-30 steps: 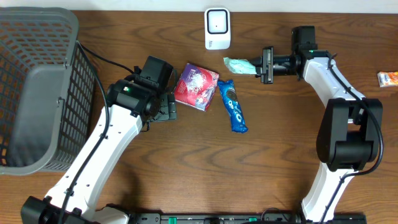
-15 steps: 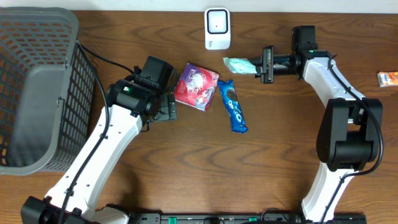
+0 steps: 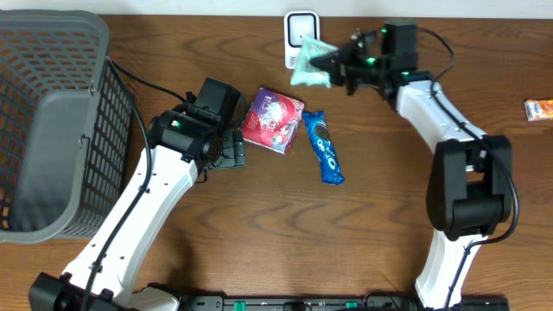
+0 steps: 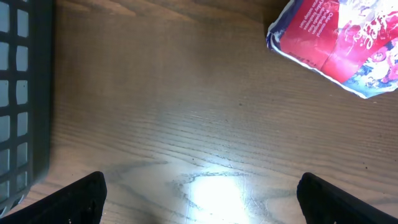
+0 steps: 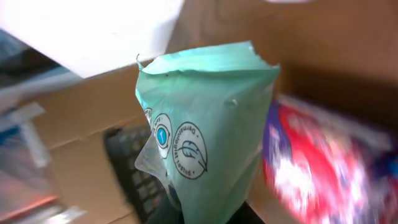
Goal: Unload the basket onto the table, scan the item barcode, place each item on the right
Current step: 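Hold the green wipes in front of the white scanner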
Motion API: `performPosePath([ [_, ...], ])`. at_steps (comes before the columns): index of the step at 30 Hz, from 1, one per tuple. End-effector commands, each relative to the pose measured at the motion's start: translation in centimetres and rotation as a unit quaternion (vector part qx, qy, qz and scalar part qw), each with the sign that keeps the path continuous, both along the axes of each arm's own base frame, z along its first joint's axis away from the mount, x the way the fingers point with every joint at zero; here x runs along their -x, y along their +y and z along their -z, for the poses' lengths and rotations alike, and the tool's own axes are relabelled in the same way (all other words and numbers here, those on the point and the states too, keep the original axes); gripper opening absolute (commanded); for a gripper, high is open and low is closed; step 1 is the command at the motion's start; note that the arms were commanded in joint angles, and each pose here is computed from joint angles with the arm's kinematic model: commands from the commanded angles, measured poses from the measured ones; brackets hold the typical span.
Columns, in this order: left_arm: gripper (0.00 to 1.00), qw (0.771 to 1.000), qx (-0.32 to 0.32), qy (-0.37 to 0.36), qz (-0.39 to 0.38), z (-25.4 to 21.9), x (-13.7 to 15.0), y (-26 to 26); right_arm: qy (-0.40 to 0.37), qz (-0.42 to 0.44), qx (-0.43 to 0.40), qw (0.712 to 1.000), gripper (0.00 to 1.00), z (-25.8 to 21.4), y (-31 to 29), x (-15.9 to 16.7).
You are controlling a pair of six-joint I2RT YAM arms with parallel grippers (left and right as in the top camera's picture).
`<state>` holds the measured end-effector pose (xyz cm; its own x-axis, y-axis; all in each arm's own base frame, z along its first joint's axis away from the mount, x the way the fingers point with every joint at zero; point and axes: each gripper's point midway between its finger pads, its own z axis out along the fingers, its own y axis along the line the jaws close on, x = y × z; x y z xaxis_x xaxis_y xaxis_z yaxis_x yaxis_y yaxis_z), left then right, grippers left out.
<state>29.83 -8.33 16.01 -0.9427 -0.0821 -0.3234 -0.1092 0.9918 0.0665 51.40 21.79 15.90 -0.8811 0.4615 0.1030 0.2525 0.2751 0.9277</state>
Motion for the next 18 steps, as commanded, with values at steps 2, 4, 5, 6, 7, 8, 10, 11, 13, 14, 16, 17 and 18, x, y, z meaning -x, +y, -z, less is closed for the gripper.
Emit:
performPosePath([
  [2, 0.98, 1.0, -0.006, 0.0, -0.003, 0.0, 0.0, 0.1, -0.092, 0.09, 0.092, 0.987, 0.01, -0.9, -0.5, -3.3],
  [4, 0.98, 1.0, -0.006, 0.0, -0.003, 0.0, 0.0, 0.1, -0.123, 0.104, 0.091, 0.983, 0.01, -1.6, 0.0, -4.2],
  [5, 0.98, 1.0, -0.006, 0.0, -0.003, 0.0, 0.0, 0.1, -0.135, 0.107, 0.083, 0.982, 0.01, -2.1, 0.3, -4.6],
  [6, 0.98, 1.0, -0.006, 0.0, -0.003, 0.0, 0.0, 0.1, -0.147, 0.11, 0.077, 0.98, 0.01, -2.4, 0.6, -5.1],
  [7, 0.98, 1.0, -0.006, 0.0, -0.003, 0.0, 0.0, 0.1, -0.157, 0.113, 0.073, 0.978, 0.01, -2.7, 0.7, -5.7],
  [8, 0.98, 1.0, -0.006, 0.0, -0.003, 0.0, 0.0, 0.1, -0.158, 0.116, 0.072, 0.978, 0.01, -2.7, 0.8, -6.3],
  [10, 0.98, 1.0, -0.006, 0.0, -0.003, 0.0, 0.0, 0.1, -0.156, 0.116, 0.068, 0.979, 0.01, -2.4, 1.1, -7.4],
  [11, 0.98, 1.0, -0.006, 0.0, -0.003, 0.0, 0.0, 0.1, -0.155, 0.112, 0.067, 0.979, 0.01, -2.2, 1.4, -7.9],
  [13, 0.98, 1.0, -0.006, 0.0, -0.003, 0.0, 0.0, 0.1, -0.155, 0.101, 0.061, 0.981, 0.01, -1.7, 2.0, -9.1],
  [14, 0.98, 1.0, -0.006, 0.0, -0.003, 0.0, 0.0, 0.1, -0.152, 0.098, 0.06, 0.982, 0.01, -1.3, 2.2, -9.5],
  [16, 0.98, 1.0, -0.006, 0.0, -0.003, 0.0, 0.0, 0.1, -0.146, 0.096, 0.066, 0.982, 0.01, -0.3, 2.3, -10.3],
  [17, 0.98, 1.0, -0.006, 0.0, -0.003, 0.0, 0.0, 0.1, -0.145, 0.094, 0.068, 0.982, 0.01, 0.0, 2.3, -10.5],
  [18, 0.98, 1.0, -0.006, 0.0, -0.003, 0.0, 0.0, 0.1, -0.139, 0.094, 0.072, 0.983, 0.01, 0.7, 2.2, -10.7],
])
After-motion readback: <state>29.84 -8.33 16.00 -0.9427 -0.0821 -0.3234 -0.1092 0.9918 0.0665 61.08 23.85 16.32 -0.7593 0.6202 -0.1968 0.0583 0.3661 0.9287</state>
